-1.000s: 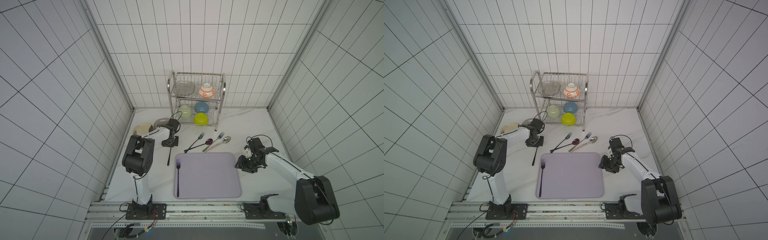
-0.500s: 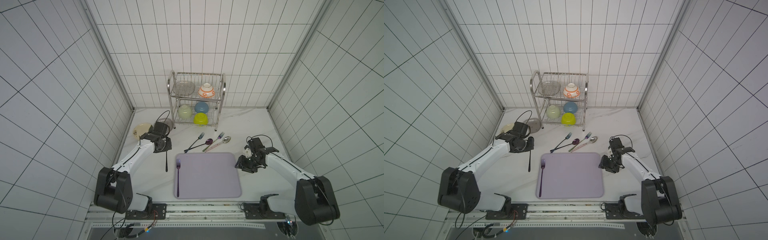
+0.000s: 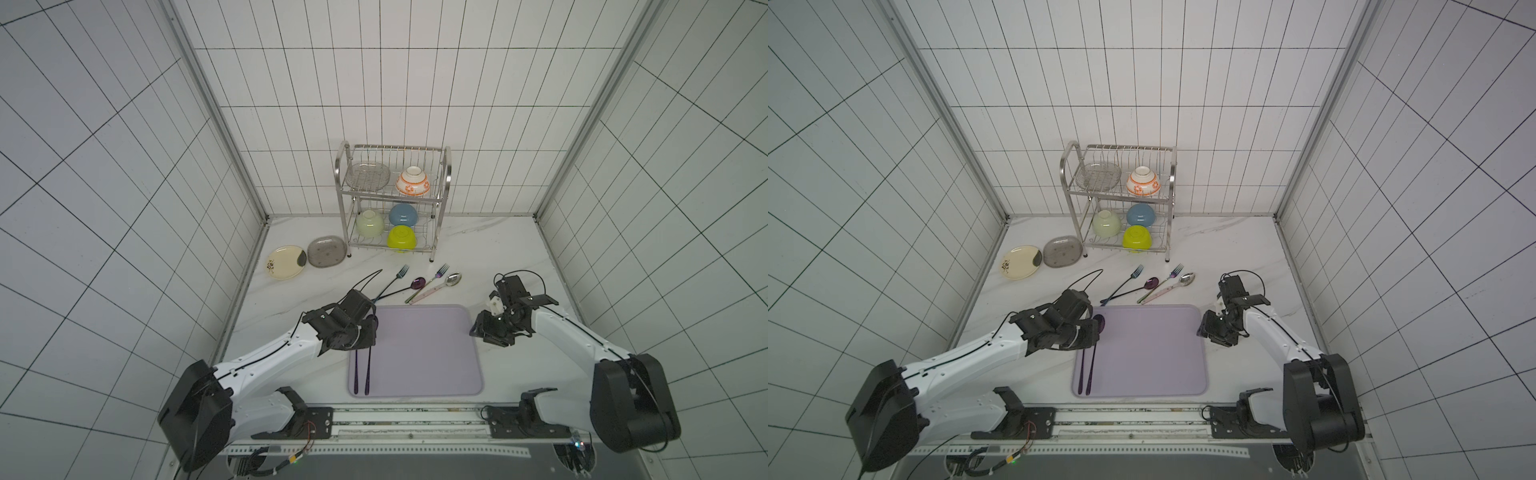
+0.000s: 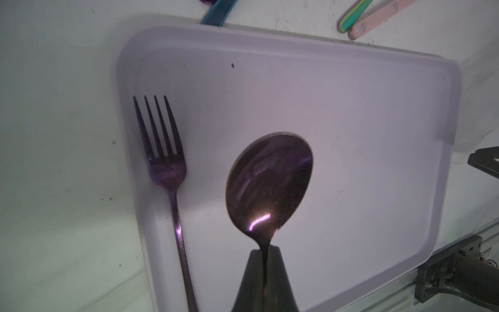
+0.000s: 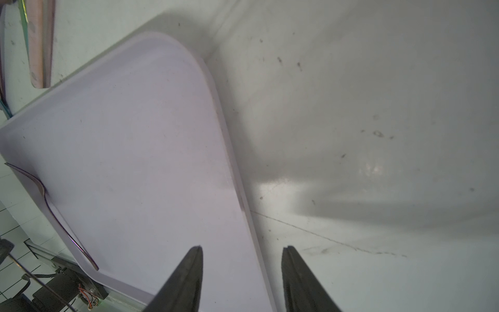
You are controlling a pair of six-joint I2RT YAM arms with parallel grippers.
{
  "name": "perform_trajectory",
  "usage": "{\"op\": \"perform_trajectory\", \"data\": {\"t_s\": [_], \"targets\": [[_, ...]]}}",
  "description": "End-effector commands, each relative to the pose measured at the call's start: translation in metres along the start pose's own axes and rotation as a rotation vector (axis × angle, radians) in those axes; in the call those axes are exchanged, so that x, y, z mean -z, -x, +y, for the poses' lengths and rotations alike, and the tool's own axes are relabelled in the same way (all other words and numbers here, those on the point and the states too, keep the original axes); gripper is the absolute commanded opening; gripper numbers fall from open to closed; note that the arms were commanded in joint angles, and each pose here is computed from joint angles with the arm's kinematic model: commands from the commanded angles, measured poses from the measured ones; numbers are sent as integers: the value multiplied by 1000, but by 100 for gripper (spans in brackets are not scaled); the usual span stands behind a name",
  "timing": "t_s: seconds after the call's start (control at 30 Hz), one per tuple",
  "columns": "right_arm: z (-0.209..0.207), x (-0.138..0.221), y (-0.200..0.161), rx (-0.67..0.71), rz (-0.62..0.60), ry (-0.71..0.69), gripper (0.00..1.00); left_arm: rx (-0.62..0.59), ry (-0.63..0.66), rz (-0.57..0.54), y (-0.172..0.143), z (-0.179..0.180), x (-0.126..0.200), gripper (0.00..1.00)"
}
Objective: Set the spoon and fork side by side
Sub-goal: Place the spoon on the tray.
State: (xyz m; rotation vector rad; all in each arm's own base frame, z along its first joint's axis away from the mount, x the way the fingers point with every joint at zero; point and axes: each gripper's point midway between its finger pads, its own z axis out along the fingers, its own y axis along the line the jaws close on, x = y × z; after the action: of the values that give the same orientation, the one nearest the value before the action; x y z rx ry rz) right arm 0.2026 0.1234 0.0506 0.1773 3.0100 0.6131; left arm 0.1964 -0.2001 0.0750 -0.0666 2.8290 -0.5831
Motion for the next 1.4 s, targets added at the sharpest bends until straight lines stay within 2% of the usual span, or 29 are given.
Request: {"op": "perform_trajectory", "data": {"t_s": [0.0,0.37,0.7,1.37], "targets": [[1,1,-9,-3,17,8,50,41,-54,-72,17,-15,-10,0],[-2,2,-13,-5,14,3,50,7,41,-50,12,7,-31,0],[-2,2,-14,-8,11,1,50,22,82,-41,2,24,-36,0],[-3,0,-14,-12,17,1,50,49,117,-47,8,26,-44,0]]}}
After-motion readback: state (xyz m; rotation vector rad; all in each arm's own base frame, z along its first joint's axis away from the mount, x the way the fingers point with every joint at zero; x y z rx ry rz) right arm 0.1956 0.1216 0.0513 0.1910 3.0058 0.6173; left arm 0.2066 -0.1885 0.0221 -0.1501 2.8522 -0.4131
